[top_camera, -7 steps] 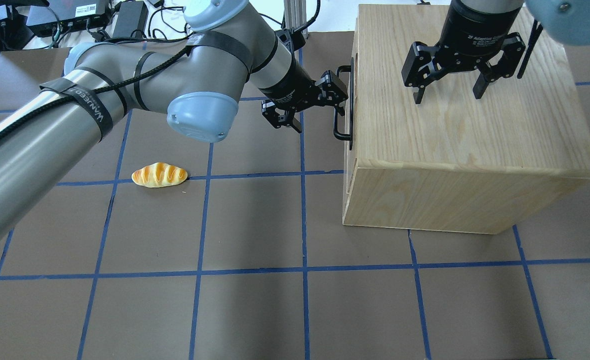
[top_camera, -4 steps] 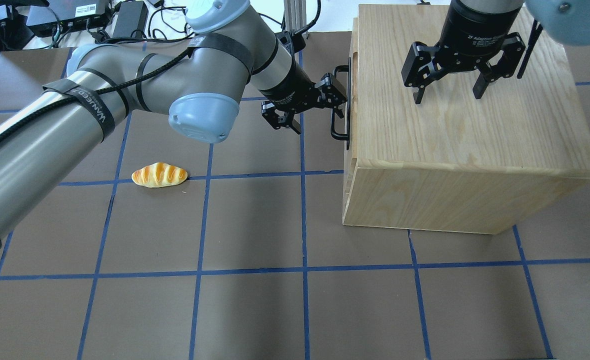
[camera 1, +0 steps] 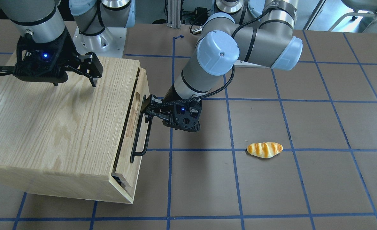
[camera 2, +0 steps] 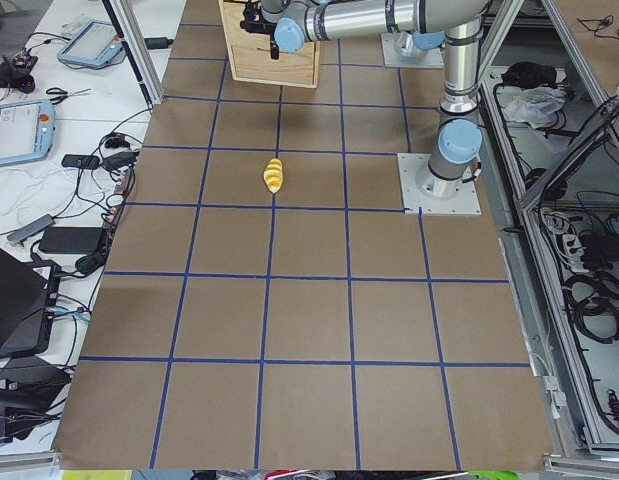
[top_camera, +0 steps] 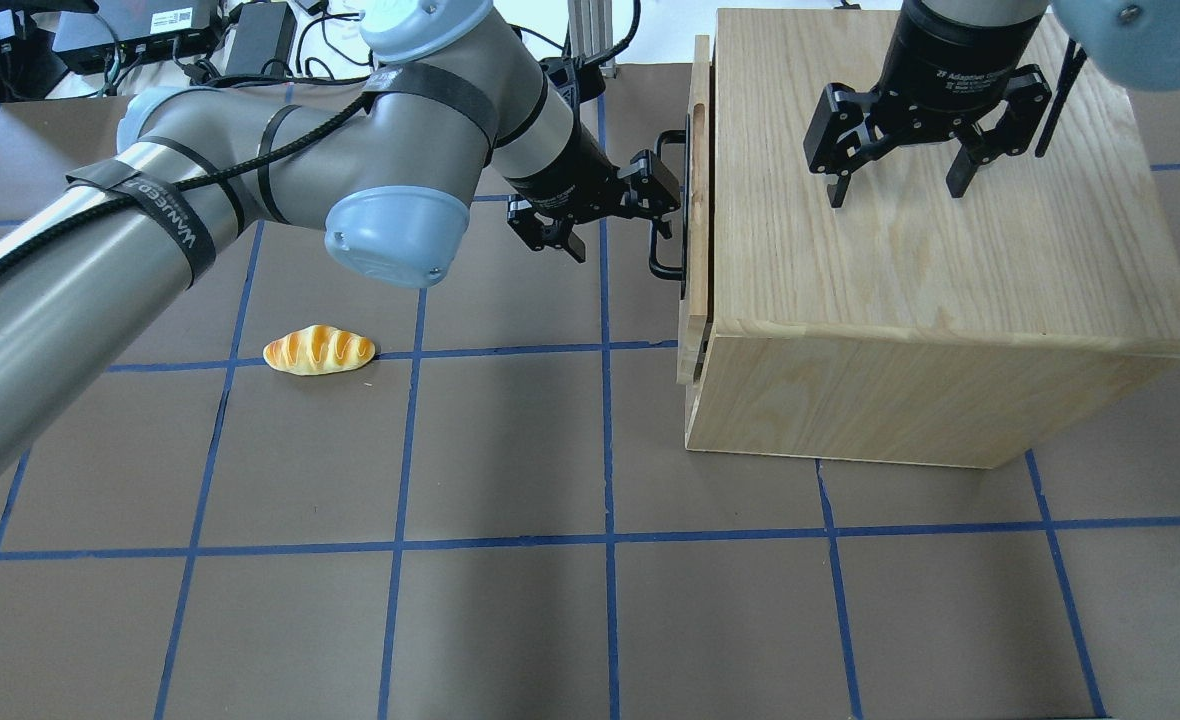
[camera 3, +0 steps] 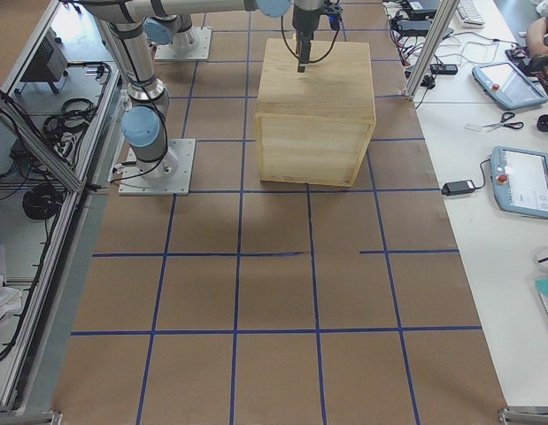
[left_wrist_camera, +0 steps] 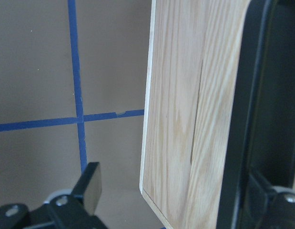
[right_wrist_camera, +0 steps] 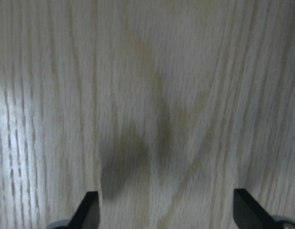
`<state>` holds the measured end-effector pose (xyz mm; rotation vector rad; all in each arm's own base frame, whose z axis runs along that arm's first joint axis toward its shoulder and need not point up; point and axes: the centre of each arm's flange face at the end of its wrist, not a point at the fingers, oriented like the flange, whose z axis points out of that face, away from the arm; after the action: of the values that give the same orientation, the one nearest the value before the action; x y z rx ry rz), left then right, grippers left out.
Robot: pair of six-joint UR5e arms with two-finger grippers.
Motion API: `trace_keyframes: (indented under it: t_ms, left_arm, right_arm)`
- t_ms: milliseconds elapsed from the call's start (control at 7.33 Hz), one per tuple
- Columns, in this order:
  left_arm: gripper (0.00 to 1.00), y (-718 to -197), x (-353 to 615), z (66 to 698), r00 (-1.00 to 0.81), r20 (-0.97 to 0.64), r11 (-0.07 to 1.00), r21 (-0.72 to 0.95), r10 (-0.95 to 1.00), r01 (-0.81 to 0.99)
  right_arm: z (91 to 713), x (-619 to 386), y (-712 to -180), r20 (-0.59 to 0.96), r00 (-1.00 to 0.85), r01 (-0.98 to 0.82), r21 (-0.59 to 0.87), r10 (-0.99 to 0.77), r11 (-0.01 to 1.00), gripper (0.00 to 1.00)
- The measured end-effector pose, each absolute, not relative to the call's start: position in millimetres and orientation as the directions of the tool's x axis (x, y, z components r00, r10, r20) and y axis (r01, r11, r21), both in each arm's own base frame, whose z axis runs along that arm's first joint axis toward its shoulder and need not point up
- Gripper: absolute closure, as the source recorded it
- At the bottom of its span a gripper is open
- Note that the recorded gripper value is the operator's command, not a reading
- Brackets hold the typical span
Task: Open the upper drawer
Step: 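Pull the handle with the left gripper away from the cabinet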
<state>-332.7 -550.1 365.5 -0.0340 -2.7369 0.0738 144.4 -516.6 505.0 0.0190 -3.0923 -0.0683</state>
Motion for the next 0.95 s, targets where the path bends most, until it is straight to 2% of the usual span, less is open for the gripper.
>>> trace_keyframes:
  t_ms: [955]
  left_arm:
    - [0.00, -563.5, -282.2, 365.8, -0.943, 0.322, 0.996, -0.058, 0.084, 0.070]
  right_arm:
    - [504.9, 144.4, -516.6, 0.048, -0.999, -0.011, 0.044, -0.013, 0.999, 0.00]
